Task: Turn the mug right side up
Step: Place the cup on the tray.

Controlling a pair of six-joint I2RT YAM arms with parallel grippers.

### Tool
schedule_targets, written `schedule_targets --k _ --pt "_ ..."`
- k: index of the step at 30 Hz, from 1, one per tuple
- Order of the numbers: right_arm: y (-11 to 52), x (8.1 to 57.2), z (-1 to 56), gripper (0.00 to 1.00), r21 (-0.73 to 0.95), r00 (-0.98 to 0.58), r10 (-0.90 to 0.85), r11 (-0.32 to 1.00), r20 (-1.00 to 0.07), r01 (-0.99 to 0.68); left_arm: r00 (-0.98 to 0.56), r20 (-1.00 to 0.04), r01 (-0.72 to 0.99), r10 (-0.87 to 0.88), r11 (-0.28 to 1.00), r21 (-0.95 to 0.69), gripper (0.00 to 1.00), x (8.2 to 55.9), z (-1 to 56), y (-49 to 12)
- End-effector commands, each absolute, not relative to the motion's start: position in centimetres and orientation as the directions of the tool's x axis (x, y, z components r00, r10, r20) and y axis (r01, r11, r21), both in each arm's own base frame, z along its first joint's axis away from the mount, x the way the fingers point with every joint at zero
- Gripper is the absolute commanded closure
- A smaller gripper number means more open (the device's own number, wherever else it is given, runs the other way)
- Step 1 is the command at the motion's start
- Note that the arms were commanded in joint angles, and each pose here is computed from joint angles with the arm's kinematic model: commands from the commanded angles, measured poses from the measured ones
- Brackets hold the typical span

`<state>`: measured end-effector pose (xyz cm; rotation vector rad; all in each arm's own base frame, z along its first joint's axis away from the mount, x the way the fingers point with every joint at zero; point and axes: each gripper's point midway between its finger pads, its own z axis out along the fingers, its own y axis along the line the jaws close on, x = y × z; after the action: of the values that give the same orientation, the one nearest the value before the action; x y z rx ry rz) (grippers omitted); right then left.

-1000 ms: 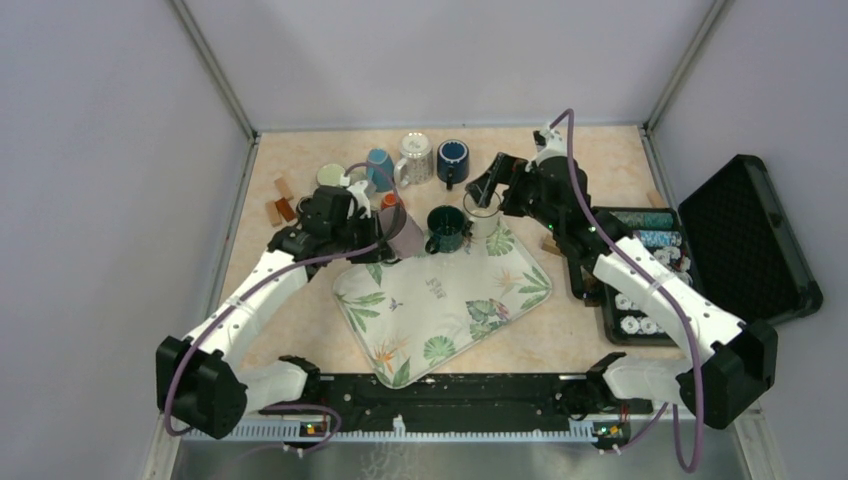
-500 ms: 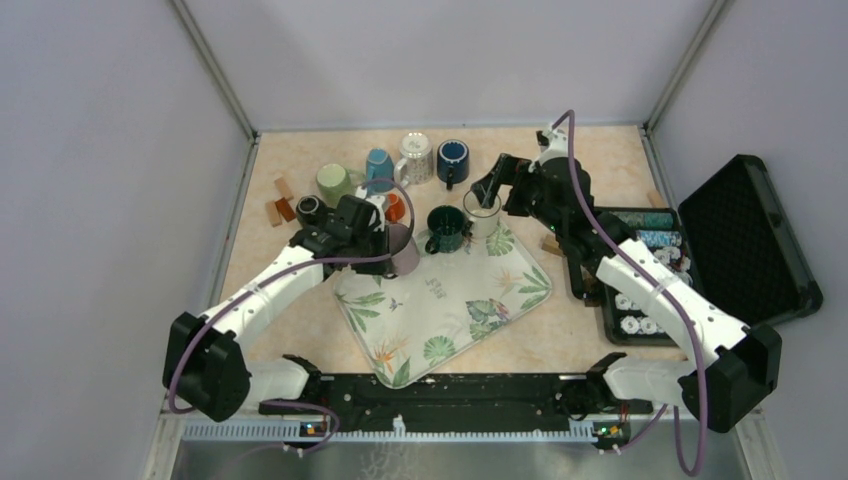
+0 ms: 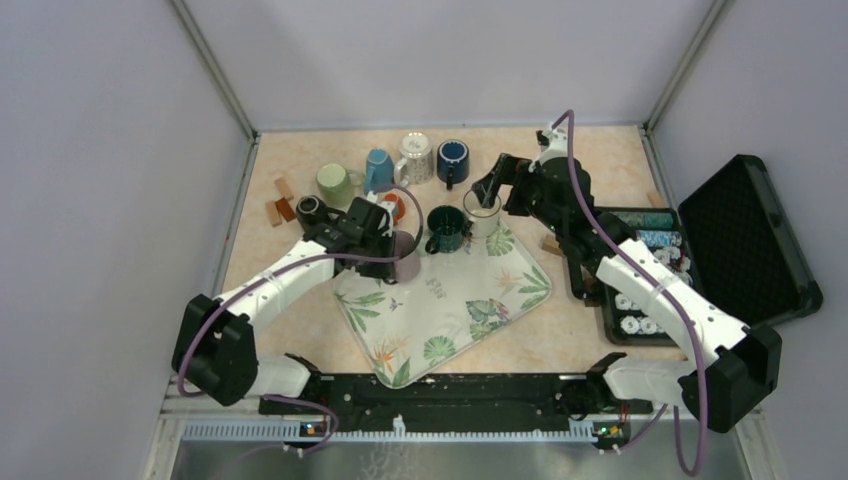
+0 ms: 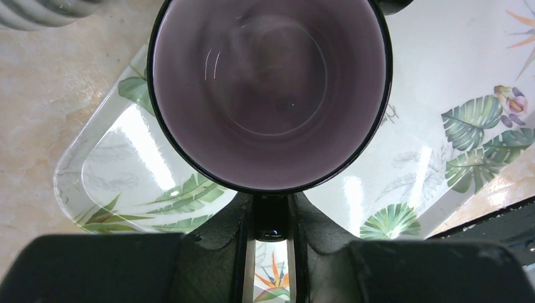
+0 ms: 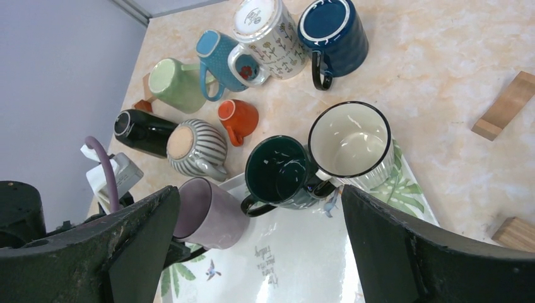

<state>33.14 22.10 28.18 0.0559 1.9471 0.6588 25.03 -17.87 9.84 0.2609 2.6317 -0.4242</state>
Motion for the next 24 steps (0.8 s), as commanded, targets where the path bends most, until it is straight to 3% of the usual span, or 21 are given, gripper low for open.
schedule_targets --k 1,24 --pt "21.8 33.8 32.0 0.01 0.475 -0.388 0.357 0.838 -0.85 -0.27 -0.832 -0.541 0.305 0.121 0.914 -0.266 1.0 26.9 11.2 -19.3" --pt "21.7 33.9 31.9 0.01 0.469 -0.393 0.349 0.841 -0.851 -0.271 -0.819 -0.538 0.385 0.2 0.887 -0.256 1.0 27.5 10.0 -21.7"
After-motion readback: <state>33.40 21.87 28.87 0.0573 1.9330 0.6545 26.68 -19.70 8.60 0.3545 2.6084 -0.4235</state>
